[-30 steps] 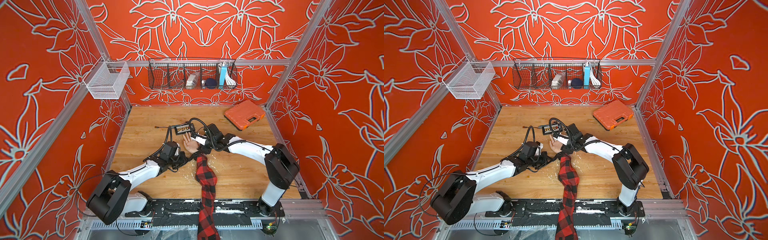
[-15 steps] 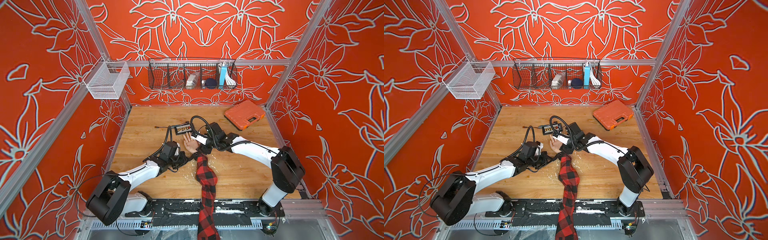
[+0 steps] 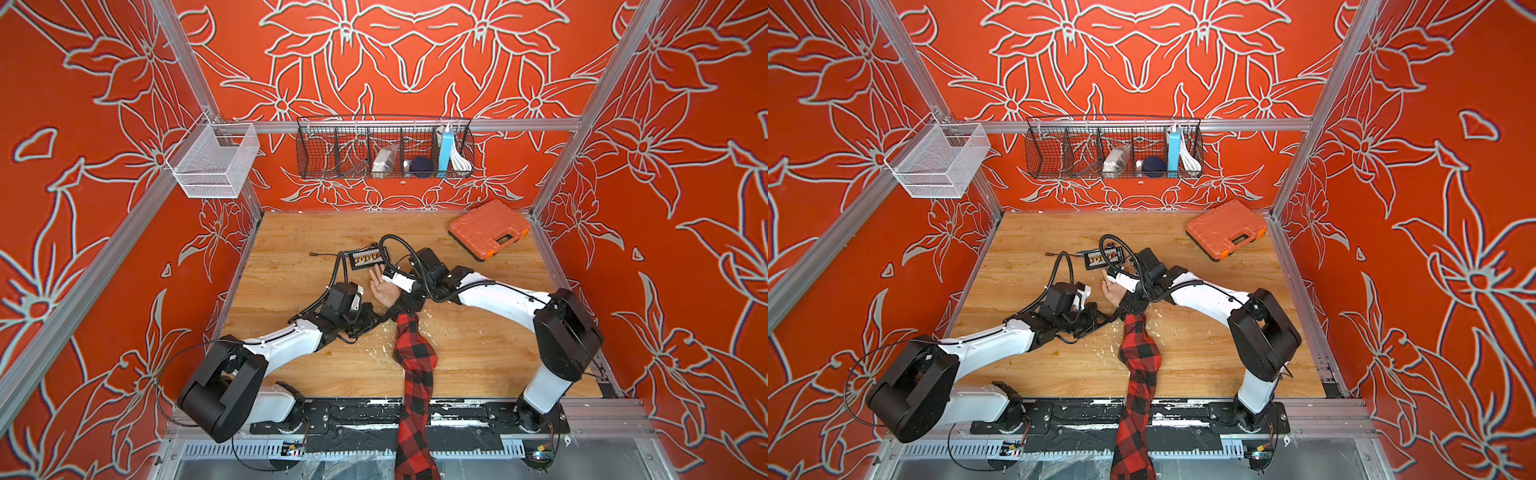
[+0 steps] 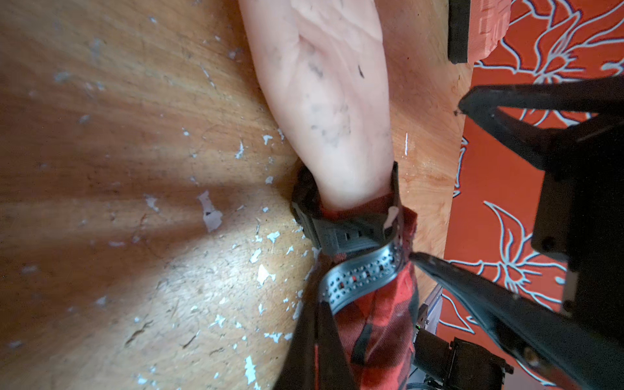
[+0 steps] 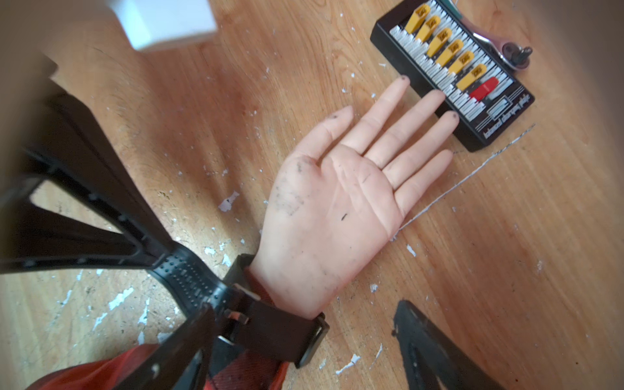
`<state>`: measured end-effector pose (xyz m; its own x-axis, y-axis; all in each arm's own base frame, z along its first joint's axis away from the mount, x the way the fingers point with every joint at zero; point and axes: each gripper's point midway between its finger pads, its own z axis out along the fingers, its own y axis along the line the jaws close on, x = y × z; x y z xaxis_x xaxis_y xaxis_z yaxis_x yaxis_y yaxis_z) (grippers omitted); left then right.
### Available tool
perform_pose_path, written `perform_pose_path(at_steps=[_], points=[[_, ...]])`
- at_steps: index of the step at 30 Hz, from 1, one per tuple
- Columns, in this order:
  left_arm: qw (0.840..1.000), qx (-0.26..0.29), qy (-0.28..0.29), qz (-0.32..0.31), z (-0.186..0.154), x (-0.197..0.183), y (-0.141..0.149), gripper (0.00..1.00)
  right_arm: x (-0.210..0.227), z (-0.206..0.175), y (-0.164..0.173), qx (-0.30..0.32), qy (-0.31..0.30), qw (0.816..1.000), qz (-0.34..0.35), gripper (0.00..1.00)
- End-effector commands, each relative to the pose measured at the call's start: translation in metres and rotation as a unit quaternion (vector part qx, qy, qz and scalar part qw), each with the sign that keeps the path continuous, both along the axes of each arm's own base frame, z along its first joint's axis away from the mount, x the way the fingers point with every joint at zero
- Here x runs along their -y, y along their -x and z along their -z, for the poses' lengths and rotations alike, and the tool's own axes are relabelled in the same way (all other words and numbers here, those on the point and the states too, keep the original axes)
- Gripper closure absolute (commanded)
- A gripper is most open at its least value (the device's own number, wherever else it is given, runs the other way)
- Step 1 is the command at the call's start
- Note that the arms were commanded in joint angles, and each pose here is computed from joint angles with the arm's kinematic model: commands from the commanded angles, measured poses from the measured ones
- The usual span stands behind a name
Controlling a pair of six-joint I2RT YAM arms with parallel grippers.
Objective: Take off the watch
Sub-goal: Untie the watch from the hand.
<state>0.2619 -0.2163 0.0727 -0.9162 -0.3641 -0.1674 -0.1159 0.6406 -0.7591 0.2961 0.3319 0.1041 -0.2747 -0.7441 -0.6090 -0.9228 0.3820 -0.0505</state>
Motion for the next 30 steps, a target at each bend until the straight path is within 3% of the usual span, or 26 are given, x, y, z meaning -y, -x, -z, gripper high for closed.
perform_pose_path(at_steps=[1,11,17,30], points=[[1.0,0.001,0.003,0.013,-0.002,0.003,0.001,1.0,0.001,-0.004,-0.007,0.008,0.01,1.0,0.011,0.15],[0.999,-0.019,-0.034,0.001,0.013,-0.009,0.007,1.0,0.009,0.004,-0.003,0.056,0.056,0.995,-0.064,0.2],[0.999,-0.021,-0.036,0.003,0.015,-0.009,0.007,1.0,-0.003,0.0,0.012,0.035,0.032,0.992,-0.118,0.21],[0.999,-0.02,-0.031,0.003,0.014,-0.007,0.005,1.0,-0.022,-0.005,0.009,0.028,-0.002,0.994,-0.109,0.18]])
